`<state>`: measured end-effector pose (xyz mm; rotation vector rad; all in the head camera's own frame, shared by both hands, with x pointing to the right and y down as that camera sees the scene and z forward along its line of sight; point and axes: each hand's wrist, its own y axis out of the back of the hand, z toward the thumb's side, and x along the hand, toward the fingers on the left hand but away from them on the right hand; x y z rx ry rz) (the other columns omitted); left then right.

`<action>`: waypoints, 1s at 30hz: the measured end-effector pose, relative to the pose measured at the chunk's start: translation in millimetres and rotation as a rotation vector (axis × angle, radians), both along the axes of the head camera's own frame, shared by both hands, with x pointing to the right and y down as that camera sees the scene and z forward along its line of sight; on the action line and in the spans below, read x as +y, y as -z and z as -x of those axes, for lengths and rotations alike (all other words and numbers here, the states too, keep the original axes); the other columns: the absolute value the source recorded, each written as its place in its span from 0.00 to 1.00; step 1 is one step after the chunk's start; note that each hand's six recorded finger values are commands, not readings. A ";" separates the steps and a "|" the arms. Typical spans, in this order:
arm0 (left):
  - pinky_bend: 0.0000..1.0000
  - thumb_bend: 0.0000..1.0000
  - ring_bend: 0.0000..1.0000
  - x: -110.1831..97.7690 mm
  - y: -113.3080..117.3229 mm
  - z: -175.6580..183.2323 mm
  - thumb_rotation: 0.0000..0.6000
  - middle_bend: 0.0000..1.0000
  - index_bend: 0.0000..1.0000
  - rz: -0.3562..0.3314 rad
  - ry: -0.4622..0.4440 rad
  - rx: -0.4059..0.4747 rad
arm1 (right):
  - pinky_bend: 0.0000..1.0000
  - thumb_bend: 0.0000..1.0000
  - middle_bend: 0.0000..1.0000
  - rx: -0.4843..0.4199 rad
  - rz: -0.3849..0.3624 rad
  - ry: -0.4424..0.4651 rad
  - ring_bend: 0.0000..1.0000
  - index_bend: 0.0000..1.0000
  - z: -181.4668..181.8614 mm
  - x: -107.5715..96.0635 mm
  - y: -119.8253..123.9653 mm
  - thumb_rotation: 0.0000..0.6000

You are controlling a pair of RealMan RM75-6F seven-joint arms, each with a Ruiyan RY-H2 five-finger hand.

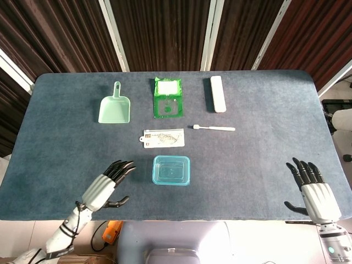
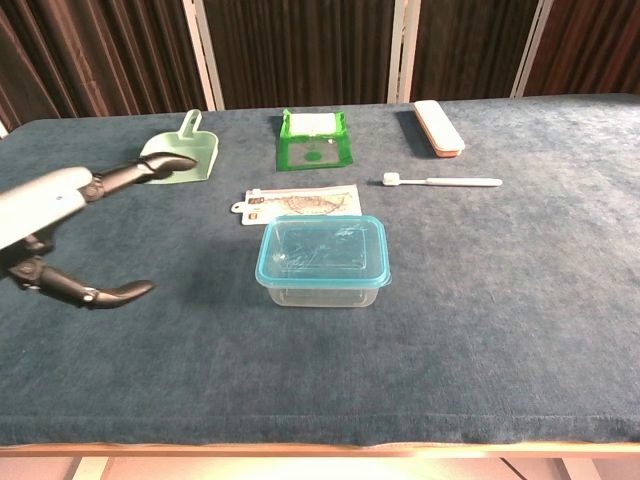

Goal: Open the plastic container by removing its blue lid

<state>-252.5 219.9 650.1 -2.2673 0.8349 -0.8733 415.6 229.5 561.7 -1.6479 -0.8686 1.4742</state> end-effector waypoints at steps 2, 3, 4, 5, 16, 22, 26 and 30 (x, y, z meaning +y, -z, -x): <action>0.00 0.28 0.00 -3.6 -10.6 -17.0 1.00 0.00 0.00 0.016 -0.008 0.006 | 0.00 0.16 0.00 0.000 0.009 0.005 0.00 0.00 -0.4 0.4 -0.6 1.00; 0.00 0.28 0.00 -5.4 -15.1 -23.3 1.00 0.00 0.00 0.021 -0.010 0.004 | 0.00 0.16 0.00 -0.001 0.013 0.006 0.00 0.00 -0.5 0.6 -0.9 1.00; 0.00 0.28 0.00 -7.9 -20.8 -30.8 1.00 0.00 0.00 0.026 -0.012 0.000 | 0.00 0.16 0.00 -0.002 0.016 0.007 0.00 0.00 -0.6 0.8 -1.1 1.00; 0.00 0.28 0.00 -9.7 -24.8 -35.9 1.00 0.00 0.00 0.028 -0.013 -0.005 | 0.00 0.16 0.00 -0.003 0.019 0.007 0.00 0.00 -0.7 1.2 -1.2 1.00; 0.00 0.28 0.00 -21.0 -66.0 -74.7 1.00 0.00 0.00 0.055 -0.032 -0.078 | 0.00 0.16 0.00 -0.020 0.039 -0.002 0.00 0.00 -5.9 2.2 1.9 1.00; 0.00 0.28 0.00 -27.6 -76.9 -84.9 1.00 0.00 0.00 0.067 -0.045 -0.105 | 0.00 0.16 0.00 -0.020 0.035 -0.016 0.00 0.00 -11.0 1.9 5.0 1.00; 0.00 0.28 0.00 -32.0 -79.5 -90.2 1.00 0.00 0.00 0.070 -0.048 -0.112 | 0.00 0.16 0.00 -0.017 0.033 -0.024 0.00 0.00 -13.7 1.9 6.5 1.00; 0.00 0.28 0.00 -33.7 -82.1 -94.2 1.00 0.00 0.00 0.075 -0.057 -0.125 | 0.00 0.16 0.00 -0.015 0.035 -0.027 0.00 0.00 -14.8 2.1 6.4 1.00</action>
